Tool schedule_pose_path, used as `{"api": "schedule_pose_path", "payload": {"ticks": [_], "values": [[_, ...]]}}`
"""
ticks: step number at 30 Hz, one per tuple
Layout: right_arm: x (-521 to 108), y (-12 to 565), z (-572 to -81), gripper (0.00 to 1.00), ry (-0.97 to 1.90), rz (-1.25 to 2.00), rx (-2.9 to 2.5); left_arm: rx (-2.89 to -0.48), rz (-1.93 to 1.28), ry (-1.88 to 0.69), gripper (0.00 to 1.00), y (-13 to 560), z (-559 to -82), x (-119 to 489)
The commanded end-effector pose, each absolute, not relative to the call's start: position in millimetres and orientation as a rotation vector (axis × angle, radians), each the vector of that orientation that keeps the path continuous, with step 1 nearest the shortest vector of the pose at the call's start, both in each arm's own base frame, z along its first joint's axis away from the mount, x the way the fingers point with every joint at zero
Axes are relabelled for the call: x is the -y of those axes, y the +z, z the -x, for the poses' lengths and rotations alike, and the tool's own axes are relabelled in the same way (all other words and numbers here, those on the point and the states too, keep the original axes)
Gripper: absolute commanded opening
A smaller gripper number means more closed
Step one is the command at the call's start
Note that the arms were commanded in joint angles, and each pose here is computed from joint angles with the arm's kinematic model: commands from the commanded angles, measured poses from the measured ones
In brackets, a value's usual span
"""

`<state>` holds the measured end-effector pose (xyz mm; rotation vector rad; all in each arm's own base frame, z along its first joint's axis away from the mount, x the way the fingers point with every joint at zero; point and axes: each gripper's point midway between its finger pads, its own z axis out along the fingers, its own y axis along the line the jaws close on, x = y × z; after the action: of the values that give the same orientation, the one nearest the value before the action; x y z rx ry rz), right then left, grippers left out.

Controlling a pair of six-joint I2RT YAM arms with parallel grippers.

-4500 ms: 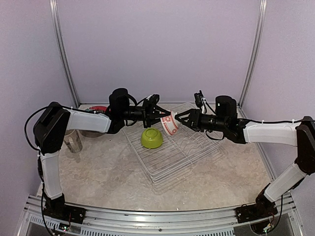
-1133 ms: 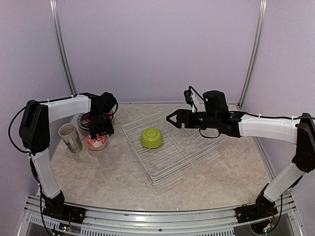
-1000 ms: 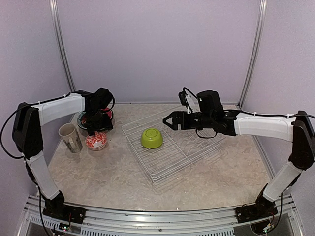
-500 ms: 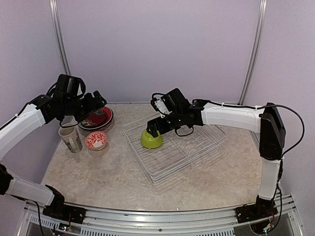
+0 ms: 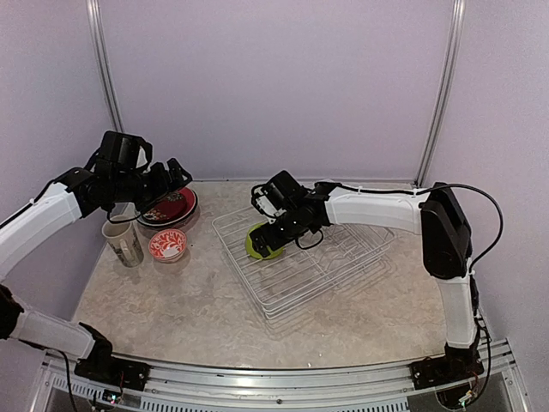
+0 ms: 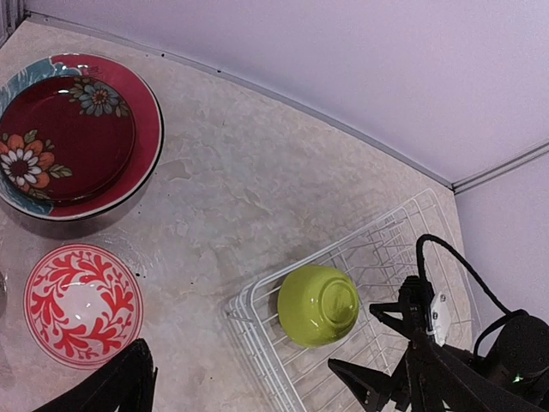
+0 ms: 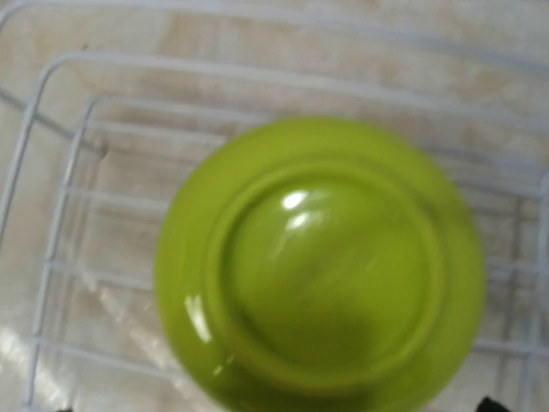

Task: Unload the mixed dishes from the dish rack
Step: Grab the bowl from the dish rack.

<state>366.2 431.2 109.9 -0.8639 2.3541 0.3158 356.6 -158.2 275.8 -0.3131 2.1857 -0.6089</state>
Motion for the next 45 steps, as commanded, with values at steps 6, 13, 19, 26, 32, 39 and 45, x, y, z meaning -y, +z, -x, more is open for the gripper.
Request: {"api": "schedule_pose_path", "payload": {"ticks": [6,13,19,26,32,39,45], "values": [[-416,112,-364,1.0,0.184,0.883,-2.346,-2.206,0.284,-0.639,0.98,267,-363,171],[-424,113,-364,1.0,-0.145,1.114,-2.166,-2.214,0.293,-0.63,0.98,265,-364,171],[-438,105,-362,1.0,-0.178,1.249,-2.08,-2.22,0.297,-0.627,0.98,263,-363,171],[-446,87,-369,1.0,-0.227,1.322,-2.037,-2.225,0.292,-0.63,0.98,263,-364,173],[-450,81,-378,1.0,-0.258,1.301,-2.019,-2.228,0.287,-0.59,0.98,263,-365,168],[-435,87,-392,1.0,-0.397,1.197,-2.004,-2.22,0.282,-0.577,0.99,266,-364,165],[-417,115,-400,1.0,-0.397,1.05,-1.993,-2.225,0.285,-0.595,0.98,264,-366,169]]}}
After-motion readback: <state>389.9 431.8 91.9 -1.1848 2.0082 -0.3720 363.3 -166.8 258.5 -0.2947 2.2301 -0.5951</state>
